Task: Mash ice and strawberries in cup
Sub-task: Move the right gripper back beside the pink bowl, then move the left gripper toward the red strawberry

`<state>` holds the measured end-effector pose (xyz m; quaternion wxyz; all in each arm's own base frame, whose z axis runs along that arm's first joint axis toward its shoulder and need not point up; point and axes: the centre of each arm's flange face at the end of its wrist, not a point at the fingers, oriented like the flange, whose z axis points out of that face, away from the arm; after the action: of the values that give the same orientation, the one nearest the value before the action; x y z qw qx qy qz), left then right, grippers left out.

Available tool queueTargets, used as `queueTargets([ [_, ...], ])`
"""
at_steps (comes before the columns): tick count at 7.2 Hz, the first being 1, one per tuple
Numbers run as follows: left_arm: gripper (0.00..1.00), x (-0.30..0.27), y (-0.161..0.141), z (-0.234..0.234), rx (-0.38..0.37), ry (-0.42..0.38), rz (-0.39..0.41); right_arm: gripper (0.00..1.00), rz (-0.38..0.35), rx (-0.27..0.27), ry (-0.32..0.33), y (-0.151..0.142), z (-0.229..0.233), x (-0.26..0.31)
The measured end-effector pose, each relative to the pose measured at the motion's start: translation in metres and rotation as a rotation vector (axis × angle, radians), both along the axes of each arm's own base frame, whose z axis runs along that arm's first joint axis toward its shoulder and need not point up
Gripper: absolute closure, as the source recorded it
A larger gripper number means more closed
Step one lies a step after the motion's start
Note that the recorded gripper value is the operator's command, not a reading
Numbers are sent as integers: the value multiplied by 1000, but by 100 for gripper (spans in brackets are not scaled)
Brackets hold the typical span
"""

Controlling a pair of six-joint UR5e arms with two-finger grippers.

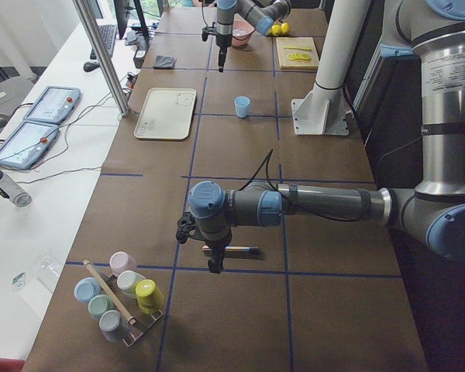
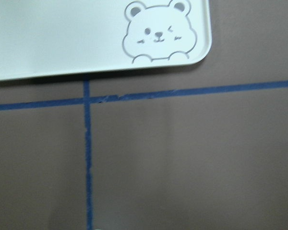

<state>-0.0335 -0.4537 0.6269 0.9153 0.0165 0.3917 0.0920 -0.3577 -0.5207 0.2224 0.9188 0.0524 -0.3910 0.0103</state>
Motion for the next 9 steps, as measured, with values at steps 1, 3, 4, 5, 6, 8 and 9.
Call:
queueTargets([
  [1,0,1,-6,-6,20,4,1,1,-54,36,11,-22,32,48],
  [3,0,1,-13,-16,95,8,2,1,-165,101,33,-44,114,146],
  [4,0,1,-15,-19,126,9,1,1,-212,127,38,-44,160,201],
  [5,0,1,-16,-21,141,10,0,1,-253,151,43,-37,206,253],
  [6,0,1,-19,-24,151,10,-1,1,-288,167,53,-23,250,297],
  [8,0,2,-24,-28,165,16,1,1,-327,156,69,15,336,371],
  [9,0,2,-25,-31,171,18,2,1,-313,112,69,43,375,400],
])
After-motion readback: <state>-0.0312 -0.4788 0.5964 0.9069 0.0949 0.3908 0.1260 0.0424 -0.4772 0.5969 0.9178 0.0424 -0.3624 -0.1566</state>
